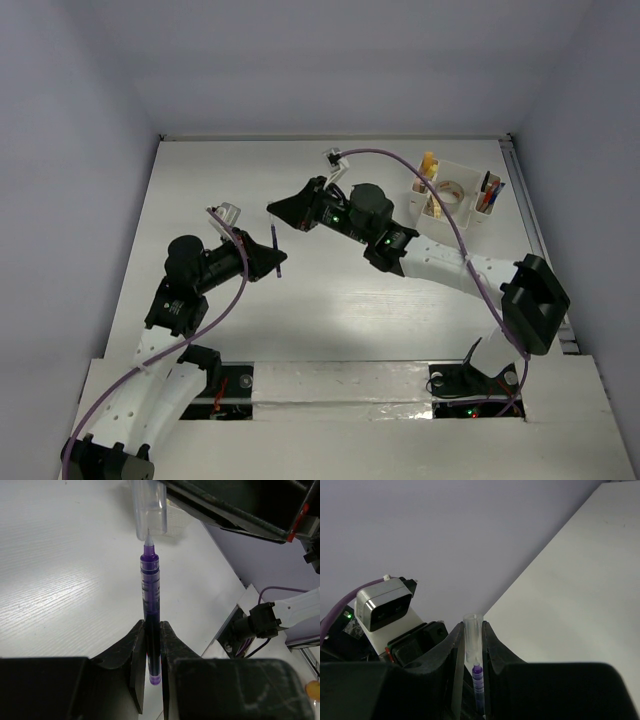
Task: Sort the stationery into containers
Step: Close the pen cap on the pen.
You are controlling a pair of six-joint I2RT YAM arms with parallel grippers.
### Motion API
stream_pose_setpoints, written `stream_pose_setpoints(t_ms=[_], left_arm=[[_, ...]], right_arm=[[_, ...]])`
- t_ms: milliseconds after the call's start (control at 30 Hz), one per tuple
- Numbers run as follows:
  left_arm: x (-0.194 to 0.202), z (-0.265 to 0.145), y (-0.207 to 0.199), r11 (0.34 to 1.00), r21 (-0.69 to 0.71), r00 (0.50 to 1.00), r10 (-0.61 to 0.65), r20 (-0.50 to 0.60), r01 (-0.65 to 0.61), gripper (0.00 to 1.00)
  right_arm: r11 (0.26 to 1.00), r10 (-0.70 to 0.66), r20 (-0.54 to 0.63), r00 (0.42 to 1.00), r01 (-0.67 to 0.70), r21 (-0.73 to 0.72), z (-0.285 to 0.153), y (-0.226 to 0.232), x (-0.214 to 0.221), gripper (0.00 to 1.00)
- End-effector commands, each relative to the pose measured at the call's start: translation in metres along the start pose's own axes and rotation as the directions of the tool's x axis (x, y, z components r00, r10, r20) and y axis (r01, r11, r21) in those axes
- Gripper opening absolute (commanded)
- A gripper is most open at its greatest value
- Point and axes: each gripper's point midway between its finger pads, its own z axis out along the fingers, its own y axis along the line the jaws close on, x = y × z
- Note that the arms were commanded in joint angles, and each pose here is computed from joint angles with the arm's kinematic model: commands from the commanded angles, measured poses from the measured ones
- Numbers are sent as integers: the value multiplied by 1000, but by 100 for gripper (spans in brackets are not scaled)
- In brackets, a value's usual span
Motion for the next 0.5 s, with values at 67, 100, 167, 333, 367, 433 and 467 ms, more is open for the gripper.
stream_pose_setpoints(t_ms=[67,100,167,333,367,433,467], left_arm=[[-7,-1,-6,999,29,999,25,33,-26,0],[-7,-1,-6,999,27,999,24,33,-25,0],[-7,-1,-6,999,25,999,25,35,-26,0],[-9,-2,-6,999,20,999,29,42,-30,0],[-9,-2,-5,999,18,999,28,42,-29,0],[-10,-2,-5,999,14,999,29,46,-30,0],[-11,-2,-4,1000,10,998,29,49,-30,0]], right_arm=[[999,-16,-9,1000,16,-33,7,9,1,0],[999,-18,-9,1000,18,-33,7,9,1,0],[999,-21,-9,1000,21,-31,6,8,1,0],[999,-25,-8,1000,25,-25,3,7,2,0],[999,-26,-14,1000,25,-32,3,11,5,0],[999,-27,-19,999,26,-33,2,11,5,0],[999,-27,-25,999,27,-31,1,10,7,0]])
